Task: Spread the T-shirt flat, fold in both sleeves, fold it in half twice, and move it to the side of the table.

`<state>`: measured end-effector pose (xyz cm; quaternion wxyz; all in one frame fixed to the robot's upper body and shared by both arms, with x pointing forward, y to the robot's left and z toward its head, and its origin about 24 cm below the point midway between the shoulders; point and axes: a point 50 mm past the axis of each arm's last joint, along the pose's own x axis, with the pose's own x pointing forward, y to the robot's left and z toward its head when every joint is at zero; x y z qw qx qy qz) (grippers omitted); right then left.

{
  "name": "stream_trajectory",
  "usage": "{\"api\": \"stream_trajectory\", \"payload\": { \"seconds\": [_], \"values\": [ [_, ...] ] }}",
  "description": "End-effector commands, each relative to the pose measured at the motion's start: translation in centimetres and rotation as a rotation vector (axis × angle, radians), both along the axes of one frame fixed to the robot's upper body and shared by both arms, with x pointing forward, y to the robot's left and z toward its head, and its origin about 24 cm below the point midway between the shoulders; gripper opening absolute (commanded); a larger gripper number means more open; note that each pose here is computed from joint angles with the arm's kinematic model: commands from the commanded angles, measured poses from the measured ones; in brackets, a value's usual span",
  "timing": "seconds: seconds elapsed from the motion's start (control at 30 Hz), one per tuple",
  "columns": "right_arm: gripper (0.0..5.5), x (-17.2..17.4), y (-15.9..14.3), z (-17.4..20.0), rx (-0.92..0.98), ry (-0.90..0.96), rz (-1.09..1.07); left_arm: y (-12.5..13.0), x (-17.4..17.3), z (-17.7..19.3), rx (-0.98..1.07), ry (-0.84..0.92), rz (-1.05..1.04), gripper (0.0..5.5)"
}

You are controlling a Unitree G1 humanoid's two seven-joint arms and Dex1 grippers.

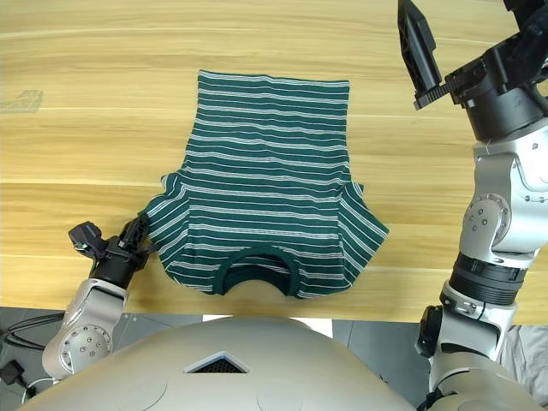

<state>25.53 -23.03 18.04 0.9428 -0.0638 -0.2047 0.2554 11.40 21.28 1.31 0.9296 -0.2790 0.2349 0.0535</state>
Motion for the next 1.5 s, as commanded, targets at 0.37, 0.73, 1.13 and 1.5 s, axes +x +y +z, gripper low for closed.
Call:
{"api": "stream_trajectory", "payload": {
  "seconds": [0.37,0.73,1.13,1.5],
  "values": [
    [5.4,0.3,0.3,-0.6,-0.009,0.009,-0.001,0.1,-0.1,0.4,0.218,-0.03,-0.015,0.03],
    [5.4,0.3,0.3,-1.1,-0.002,0.014,-0.009,-2.8,-0.1,1.4,0.347,-0.178,-0.227,0.03],
    [5.4,0.2,0.2,-1.9,-0.008,0.033,-0.022,-6.0,-0.7,1.8,0.463,-0.314,-0.531,0.03],
    [5.4,0.2,0.0,-2.2,-0.013,0.035,-0.037,-7.3,-1.1,-0.5,0.498,-0.208,-0.681,0.03]
  ]
}}
